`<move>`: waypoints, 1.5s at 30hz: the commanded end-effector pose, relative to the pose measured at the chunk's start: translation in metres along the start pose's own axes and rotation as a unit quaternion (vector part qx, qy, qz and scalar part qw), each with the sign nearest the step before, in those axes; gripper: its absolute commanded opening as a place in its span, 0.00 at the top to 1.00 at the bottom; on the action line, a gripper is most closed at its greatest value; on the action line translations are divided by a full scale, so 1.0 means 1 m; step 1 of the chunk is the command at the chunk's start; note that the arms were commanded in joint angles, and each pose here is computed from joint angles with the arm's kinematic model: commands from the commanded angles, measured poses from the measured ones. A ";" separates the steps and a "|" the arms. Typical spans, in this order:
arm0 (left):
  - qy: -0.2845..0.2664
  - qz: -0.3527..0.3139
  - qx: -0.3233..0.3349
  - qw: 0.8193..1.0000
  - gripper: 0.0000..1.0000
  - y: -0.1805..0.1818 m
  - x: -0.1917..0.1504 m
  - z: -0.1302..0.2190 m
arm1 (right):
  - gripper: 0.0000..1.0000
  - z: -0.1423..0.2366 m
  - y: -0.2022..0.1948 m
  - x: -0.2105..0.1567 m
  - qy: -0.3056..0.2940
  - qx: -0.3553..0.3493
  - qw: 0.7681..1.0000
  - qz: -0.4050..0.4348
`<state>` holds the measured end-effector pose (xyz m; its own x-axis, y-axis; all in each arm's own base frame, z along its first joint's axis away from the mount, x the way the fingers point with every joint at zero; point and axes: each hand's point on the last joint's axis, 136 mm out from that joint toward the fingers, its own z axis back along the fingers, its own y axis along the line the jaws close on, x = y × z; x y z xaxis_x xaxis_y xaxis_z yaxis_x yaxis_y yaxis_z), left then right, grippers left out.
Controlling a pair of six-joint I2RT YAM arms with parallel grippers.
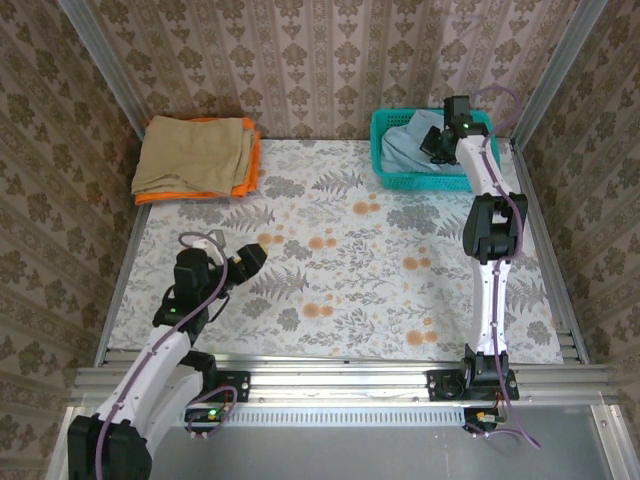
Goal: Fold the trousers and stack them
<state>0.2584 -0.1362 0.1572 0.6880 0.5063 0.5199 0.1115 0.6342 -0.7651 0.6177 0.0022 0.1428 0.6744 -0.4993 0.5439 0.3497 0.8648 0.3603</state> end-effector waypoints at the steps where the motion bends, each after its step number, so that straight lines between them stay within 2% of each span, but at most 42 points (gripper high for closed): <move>1: -0.024 -0.026 -0.028 0.999 0.16 -0.023 0.017 0.001 | 1.00 0.075 0.081 0.036 -0.120 0.084 0.989 0.020; 8: -0.010 -0.041 -0.031 0.999 0.17 -0.029 0.009 0.001 | 1.00 0.123 0.102 0.025 -0.222 0.048 0.972 0.056; 14: -0.012 -0.048 -0.032 0.998 0.17 -0.031 0.006 0.007 | 1.00 0.201 0.132 0.045 -0.313 0.041 0.945 0.088; 18: -0.025 -0.064 -0.023 0.997 0.19 -0.030 0.007 0.009 | 1.00 0.269 0.155 0.062 -0.377 0.052 0.919 0.104; 22: -0.020 -0.091 -0.012 0.996 0.21 -0.036 0.010 0.005 | 1.00 0.316 0.169 0.090 -0.405 0.049 0.905 0.118; 25: -0.012 -0.101 -0.017 0.995 0.22 -0.044 0.010 -0.001 | 1.00 0.356 0.189 0.090 -0.432 0.066 0.889 0.138; 29: -0.022 -0.117 -0.025 0.993 0.22 -0.053 0.011 -0.002 | 1.00 0.422 0.224 0.062 -0.470 0.117 0.856 0.182; 32: -0.031 -0.121 -0.031 0.992 0.22 -0.056 0.011 -0.001 | 1.00 0.468 0.245 0.024 -0.494 0.148 0.825 0.233; 35: -0.042 -0.118 -0.031 0.992 0.22 -0.054 0.012 0.003 | 1.00 0.471 0.257 -0.032 -0.464 0.193 0.819 0.277; 36: -0.047 -0.118 -0.031 0.991 0.21 -0.053 0.012 0.004 | 1.00 0.464 0.260 -0.055 -0.447 0.212 0.817 0.297; 38: -0.055 -0.117 -0.026 0.991 0.20 -0.050 0.012 0.007 | 1.00 0.436 0.261 -0.101 -0.399 0.224 0.827 0.326; 39: -0.059 -0.117 -0.021 0.991 0.18 -0.048 0.013 0.009 | 0.91 0.419 0.262 -0.131 -0.363 0.240 0.830 0.348; 40: -0.065 -0.115 -0.014 0.991 0.16 -0.045 0.015 0.012 | 0.65 0.404 0.264 -0.164 -0.317 0.270 0.831 0.368; 41: -0.071 -0.116 -0.010 0.991 0.13 -0.044 0.016 0.015 | 0.44 0.389 0.265 -0.195 -0.267 0.298 0.831 0.387; 43: -0.086 -0.119 0.004 0.989 0.04 -0.042 0.021 0.024 | 0.30 0.367 0.262 -0.244 -0.191 0.327 0.832 0.405; 45: -0.097 -0.127 0.012 0.987 0.02 -0.044 0.026 0.032 | 0.25 0.357 0.254 -0.265 -0.152 0.322 0.835 0.419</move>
<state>0.2503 -0.1442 0.2135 0.5219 0.4379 0.7320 0.2746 0.7263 -0.6302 0.3179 0.3194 0.3868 0.1770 0.1809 0.9674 -0.5682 0.8214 -0.0497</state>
